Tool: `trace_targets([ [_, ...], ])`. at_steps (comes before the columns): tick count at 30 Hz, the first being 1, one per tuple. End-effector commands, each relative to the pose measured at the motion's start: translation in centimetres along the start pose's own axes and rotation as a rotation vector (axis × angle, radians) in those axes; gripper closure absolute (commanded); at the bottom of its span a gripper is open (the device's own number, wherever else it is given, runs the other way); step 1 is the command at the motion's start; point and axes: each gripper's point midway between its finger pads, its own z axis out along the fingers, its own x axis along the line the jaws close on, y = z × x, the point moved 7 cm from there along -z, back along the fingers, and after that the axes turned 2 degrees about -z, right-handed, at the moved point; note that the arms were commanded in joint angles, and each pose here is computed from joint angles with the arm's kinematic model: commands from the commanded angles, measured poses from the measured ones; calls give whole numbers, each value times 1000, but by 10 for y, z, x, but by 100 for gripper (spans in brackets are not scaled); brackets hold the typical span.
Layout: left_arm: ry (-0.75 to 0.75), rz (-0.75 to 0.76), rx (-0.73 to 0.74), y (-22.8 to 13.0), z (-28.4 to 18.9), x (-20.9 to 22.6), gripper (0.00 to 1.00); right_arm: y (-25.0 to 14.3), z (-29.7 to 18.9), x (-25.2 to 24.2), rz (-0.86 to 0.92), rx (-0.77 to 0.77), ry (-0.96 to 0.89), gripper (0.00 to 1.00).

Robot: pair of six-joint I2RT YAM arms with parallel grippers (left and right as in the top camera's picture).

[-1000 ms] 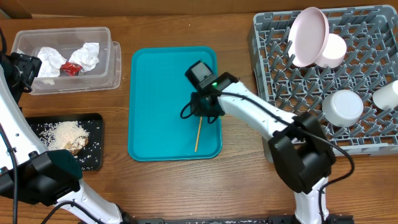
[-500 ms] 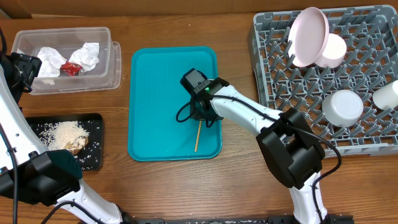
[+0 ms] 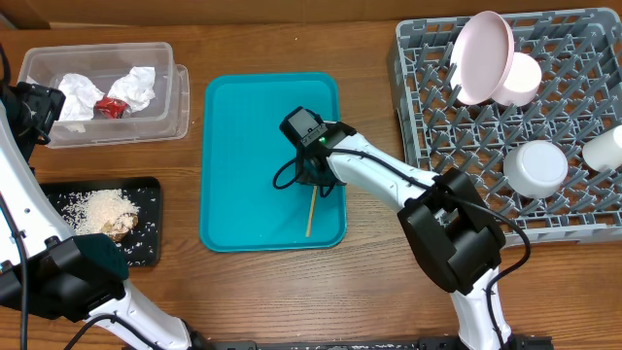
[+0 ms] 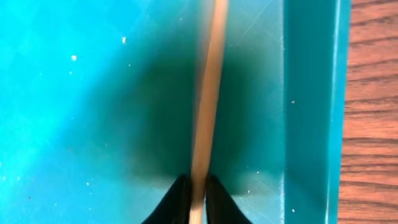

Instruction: Sort waste into correct bins and load items into the dishwasher

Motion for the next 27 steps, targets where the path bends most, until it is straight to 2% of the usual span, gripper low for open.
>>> trace_targets([
  [1, 5, -6, 7, -1, 4, -3, 0, -15, 27, -3, 5, 63, -46, 95],
  [7, 5, -6, 7, -1, 4, -3, 0, -2, 2, -4, -15, 49, -37, 96],
  [10, 5, -6, 7, -1, 4, -3, 0, 23, -33, -7, -22, -16, -34, 96],
  [14, 5, -6, 7, -1, 4, -3, 0, 71, -104, -25, -23, -148, -10, 96],
  [20, 5, -6, 7, -1, 4, -3, 0, 135, -201, -95, -76, -347, -9, 96],
  [23, 5, -6, 7, -1, 4, -3, 0, 155, -217, -137, -90, -396, -52, 96],
  [27, 5, -6, 7, -1, 4, -3, 0, 168, -212, -187, -168, -367, -53, 96],
])
